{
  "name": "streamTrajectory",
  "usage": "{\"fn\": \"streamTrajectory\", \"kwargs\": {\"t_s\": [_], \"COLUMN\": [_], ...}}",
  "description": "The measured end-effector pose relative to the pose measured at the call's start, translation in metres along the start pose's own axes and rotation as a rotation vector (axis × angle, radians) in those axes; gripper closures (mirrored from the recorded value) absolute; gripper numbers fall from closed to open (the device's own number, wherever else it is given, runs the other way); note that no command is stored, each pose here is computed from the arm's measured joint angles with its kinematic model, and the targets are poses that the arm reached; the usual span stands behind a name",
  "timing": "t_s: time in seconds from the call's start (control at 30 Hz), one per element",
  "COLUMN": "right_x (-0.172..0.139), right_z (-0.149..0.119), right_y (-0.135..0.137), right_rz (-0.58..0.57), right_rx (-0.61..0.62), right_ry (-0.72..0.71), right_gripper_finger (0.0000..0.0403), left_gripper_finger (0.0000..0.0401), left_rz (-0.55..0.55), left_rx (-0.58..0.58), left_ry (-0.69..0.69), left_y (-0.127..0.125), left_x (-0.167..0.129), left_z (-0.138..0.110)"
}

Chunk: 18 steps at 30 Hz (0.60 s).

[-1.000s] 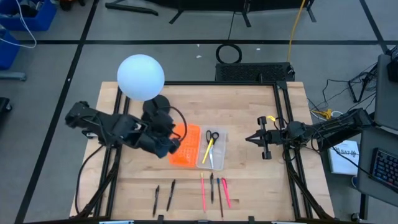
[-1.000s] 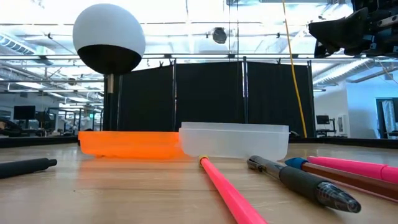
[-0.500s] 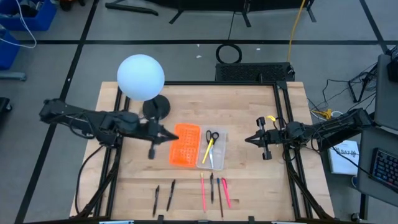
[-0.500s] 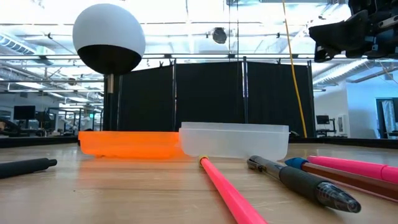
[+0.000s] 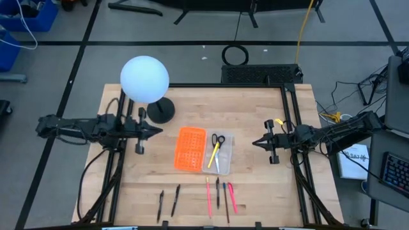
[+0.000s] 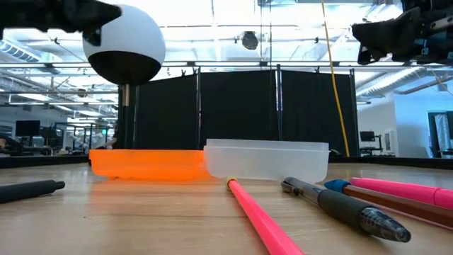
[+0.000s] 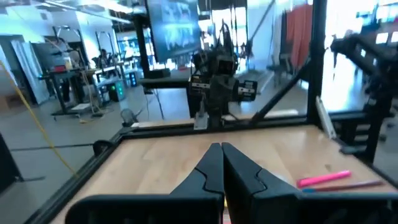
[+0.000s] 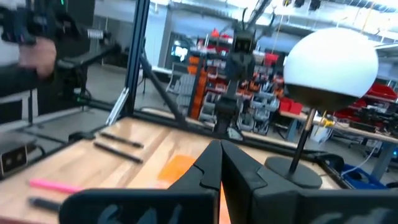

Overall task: Pick & place school supplies into a supply box
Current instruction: Put the pink pen into the orange supply box

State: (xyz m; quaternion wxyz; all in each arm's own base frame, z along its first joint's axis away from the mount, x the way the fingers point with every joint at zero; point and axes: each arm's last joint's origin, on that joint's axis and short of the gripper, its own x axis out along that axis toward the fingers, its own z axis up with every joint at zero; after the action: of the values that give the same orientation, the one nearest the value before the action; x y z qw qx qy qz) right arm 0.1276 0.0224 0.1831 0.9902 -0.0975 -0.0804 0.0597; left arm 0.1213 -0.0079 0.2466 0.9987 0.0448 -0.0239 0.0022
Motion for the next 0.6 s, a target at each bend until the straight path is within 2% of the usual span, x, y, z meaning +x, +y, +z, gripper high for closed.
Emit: {"fn": "streamTrajectory", "kwargs": {"t_s": [0.2, 0.4, 0.47, 0.53, 0.6], "right_x": [0.000, 0.000, 0.001, 0.001, 0.005], "right_z": [0.005, 0.005, 0.005, 0.004, 0.000], "right_y": [-0.001, -0.002, -0.004, -0.007, -0.006], "right_rz": [-0.018, -0.026, -0.107, -0.211, -0.209], "right_rx": [0.017, 0.052, 0.067, 0.162, 0.191], "right_ry": [-0.054, -0.048, -0.039, -0.016, 0.090], "right_gripper_finger": [0.0403, 0.0403, 0.0403, 0.0403, 0.0403], "left_gripper_finger": [0.0398, 0.0398, 0.0392, 0.0385, 0.0379], "left_rz": [-0.065, -0.075, -0.065, -0.035, 0.005], "left_rx": [-0.044, 0.038, 0.095, 0.131, 0.142], "left_ry": [0.033, 0.070, 0.070, 0.074, 0.069], "left_y": [-0.002, -0.004, -0.004, -0.003, -0.002], "left_x": [-0.012, -0.013, -0.013, -0.013, -0.013], "left_z": [-0.031, -0.055, -0.055, -0.056, -0.055]}}
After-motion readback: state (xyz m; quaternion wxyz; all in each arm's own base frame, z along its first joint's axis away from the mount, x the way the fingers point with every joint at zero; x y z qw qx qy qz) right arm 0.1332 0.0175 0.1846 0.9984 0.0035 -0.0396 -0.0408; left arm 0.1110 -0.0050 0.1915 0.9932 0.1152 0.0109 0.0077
